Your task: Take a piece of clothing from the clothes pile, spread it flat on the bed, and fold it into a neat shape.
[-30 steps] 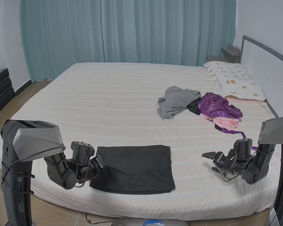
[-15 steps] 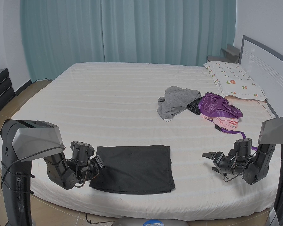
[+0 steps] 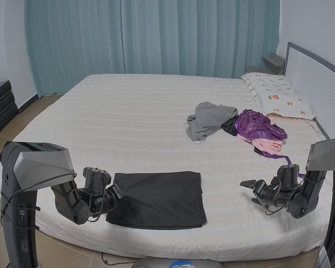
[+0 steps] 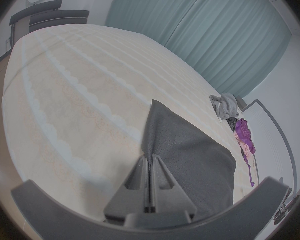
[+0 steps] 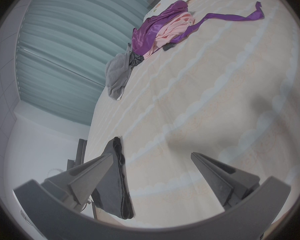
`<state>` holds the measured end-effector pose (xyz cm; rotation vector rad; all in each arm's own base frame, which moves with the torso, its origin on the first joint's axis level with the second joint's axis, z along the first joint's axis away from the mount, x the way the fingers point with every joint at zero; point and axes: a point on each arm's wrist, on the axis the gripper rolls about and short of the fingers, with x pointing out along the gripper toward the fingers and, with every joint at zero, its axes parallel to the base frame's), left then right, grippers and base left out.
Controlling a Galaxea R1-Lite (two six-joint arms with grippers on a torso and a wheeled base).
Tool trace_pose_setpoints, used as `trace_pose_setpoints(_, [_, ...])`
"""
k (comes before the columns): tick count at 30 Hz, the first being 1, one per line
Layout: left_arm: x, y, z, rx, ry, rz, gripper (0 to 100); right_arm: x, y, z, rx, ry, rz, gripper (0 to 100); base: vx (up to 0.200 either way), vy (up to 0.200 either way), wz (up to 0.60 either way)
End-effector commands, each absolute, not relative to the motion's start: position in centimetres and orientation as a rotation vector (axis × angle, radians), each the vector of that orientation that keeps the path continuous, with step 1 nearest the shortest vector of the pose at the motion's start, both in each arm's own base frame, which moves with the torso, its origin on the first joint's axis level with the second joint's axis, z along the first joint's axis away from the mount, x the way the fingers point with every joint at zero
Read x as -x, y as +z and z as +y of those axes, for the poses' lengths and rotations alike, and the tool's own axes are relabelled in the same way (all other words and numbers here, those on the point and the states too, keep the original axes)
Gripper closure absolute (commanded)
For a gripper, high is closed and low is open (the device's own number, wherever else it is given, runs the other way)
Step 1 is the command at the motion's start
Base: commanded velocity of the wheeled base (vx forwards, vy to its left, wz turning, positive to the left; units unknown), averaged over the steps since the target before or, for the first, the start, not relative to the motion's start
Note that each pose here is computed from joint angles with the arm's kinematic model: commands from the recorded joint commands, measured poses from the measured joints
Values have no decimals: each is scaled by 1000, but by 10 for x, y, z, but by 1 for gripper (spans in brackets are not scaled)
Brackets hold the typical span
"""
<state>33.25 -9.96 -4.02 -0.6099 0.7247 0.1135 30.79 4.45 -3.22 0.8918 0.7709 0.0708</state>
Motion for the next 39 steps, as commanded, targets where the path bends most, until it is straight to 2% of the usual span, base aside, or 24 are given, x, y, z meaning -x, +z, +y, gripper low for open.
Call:
trace_pose_setpoints(1, [-334, -36, -98, 625, 117, 711, 100, -307, -33, 45, -890, 72, 774, 0, 0, 200, 0])
trace_pose_setpoints(39, [-343, -36, -81, 649, 162, 683, 100, -307, -33, 45, -891, 73, 775, 0, 0, 200, 0])
